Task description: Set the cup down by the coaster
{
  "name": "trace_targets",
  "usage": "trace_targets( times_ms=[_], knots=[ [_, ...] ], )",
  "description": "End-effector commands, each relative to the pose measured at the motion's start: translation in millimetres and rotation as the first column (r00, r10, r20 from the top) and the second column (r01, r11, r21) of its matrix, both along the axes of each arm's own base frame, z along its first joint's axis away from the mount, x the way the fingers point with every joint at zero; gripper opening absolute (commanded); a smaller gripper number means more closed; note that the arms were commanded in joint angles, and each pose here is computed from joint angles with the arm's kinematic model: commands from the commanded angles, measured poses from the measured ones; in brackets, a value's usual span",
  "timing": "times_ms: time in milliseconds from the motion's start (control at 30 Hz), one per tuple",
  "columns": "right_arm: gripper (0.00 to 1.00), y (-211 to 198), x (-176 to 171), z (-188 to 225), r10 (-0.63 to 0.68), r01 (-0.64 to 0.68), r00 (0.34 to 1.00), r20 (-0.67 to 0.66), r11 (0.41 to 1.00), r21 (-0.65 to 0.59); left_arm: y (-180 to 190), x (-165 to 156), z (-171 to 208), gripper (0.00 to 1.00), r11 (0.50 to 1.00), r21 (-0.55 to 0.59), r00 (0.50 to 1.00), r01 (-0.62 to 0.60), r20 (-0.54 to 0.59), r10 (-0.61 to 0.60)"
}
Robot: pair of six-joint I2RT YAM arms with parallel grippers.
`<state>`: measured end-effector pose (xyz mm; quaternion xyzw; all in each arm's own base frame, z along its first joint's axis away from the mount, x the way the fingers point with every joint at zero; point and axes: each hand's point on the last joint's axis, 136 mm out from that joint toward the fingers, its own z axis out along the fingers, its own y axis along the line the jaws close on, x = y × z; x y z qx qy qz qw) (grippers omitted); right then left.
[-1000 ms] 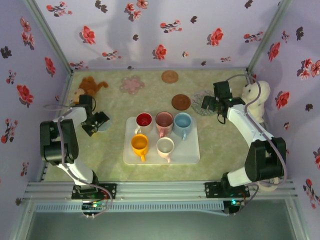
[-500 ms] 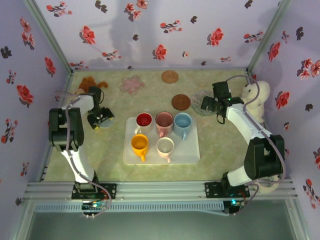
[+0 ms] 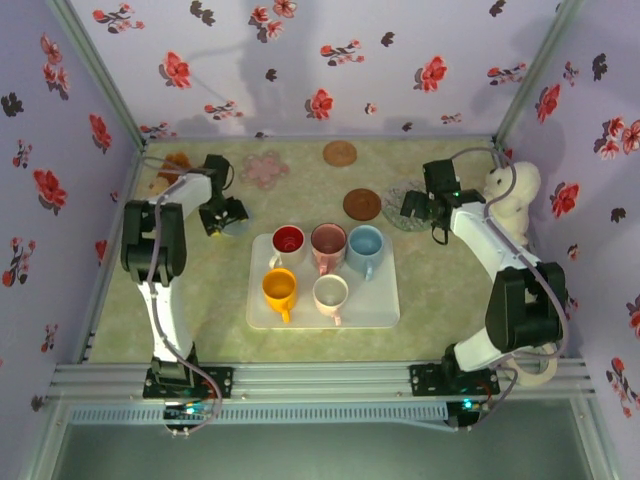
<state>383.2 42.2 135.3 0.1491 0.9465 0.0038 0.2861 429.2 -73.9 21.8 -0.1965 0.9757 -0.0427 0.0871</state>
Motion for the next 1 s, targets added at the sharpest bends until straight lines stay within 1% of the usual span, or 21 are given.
trace_targets(
  times_ms=[0, 100, 167, 333, 567, 767, 967],
  knots=[
    [0.99, -3, 1, 4, -0.013, 0.013, 1.000, -0.008, 1.000, -0.002, -53, 37, -7, 0.71, 0.984, -0.136, 0.988, 0.114, 0.115, -0.099],
    [0.99, -4, 0, 4, -0.009, 0.009, 1.000, -0.014, 1.000, -0.011, -54, 43, -7, 0.71, 0.984, -0.133, 0.987, 0.117, 0.123, -0.101],
    [0.99, -5, -1, 4, -0.010, 0.010, 1.000, -0.015, 1.000, -0.017, -54, 46, -8, 0.69, 0.984, -0.131, 0.986, 0.124, 0.125, -0.108],
    [0.99, -5, 1, 6, -0.011, 0.011, 1.000, -0.010, 1.000, -0.015, -53, 54, -9, 0.69, 0.985, -0.115, 0.985, 0.131, 0.124, -0.117],
    [0.99, -3, 3, 8, -0.007, 0.007, 1.000, -0.009, 1.000, -0.011, -51, 58, 4, 0.69, 0.985, -0.104, 0.983, 0.135, 0.141, -0.119],
    [0.99, -2, 3, 7, -0.003, 0.003, 1.000, -0.011, 1.000, -0.003, -51, 53, 37, 0.70, 0.983, -0.112, 0.974, 0.144, 0.191, -0.121],
    [0.99, 0, 6, 7, 0.003, -0.003, 1.000, -0.008, 1.000, 0.004, -52, 59, 88, 0.75, 0.980, -0.110, 0.947, 0.169, 0.294, -0.130]
  ],
)
